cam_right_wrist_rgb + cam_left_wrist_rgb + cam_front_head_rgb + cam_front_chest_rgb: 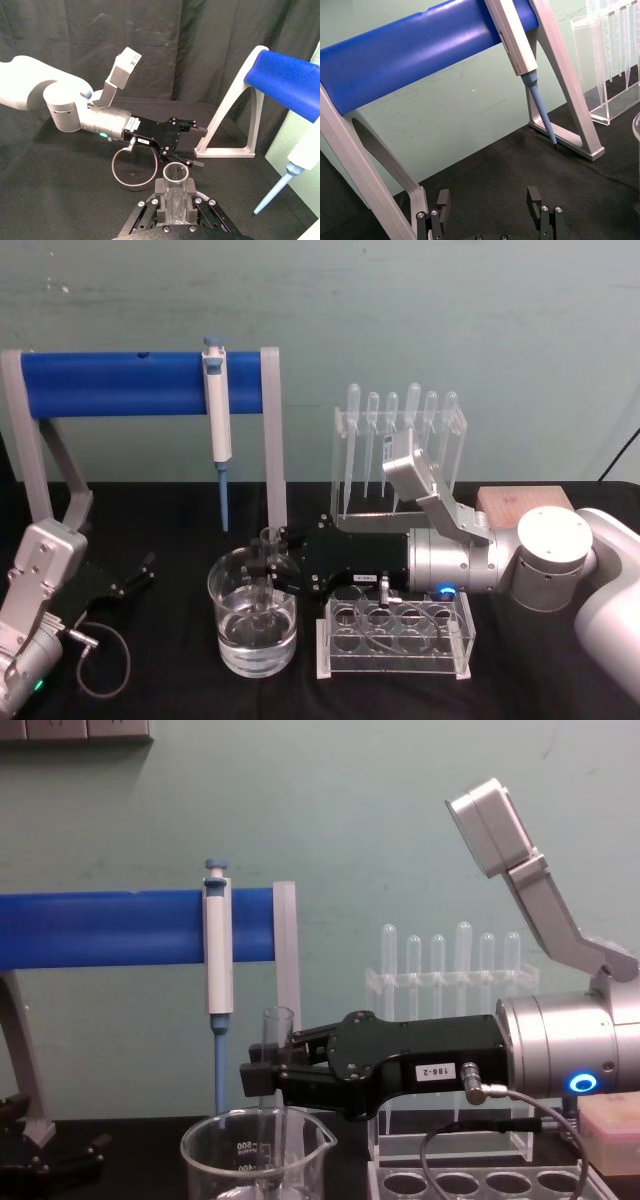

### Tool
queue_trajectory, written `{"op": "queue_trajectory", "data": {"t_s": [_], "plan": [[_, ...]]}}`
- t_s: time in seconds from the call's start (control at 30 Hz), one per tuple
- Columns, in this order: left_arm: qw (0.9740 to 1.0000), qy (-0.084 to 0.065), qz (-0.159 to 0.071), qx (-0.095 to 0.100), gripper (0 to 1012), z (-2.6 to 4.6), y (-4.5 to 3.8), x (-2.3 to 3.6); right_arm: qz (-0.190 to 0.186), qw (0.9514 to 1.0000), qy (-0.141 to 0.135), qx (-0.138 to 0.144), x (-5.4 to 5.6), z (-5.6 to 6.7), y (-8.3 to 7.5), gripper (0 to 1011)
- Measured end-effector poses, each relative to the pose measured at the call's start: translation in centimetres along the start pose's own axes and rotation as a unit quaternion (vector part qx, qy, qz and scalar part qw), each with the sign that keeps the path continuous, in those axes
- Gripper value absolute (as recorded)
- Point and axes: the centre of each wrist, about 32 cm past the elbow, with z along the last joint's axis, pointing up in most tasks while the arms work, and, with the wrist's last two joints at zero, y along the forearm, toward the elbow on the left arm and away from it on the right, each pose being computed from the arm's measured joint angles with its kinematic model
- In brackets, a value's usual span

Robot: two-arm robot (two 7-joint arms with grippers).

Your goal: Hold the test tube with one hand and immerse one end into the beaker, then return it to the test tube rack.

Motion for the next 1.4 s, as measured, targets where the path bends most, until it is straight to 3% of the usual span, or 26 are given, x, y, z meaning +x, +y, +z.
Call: {"op": "queue_trajectory", "data": {"t_s": [1.17, 1.4], "plan": [[1.0000, 0.000, 0.000, 0.000, 1000, 0.00, 0.00, 0.00, 0.000, 1.0000, 0.000, 0.000, 0.00, 0.01, 0.00, 225], [1.0000, 0.000, 0.000, 0.000, 1000, 0.00, 0.00, 0.00, 0.002, 0.9999, -0.006, 0.014, 0.05, 0.42, -0.09, 226]]}}
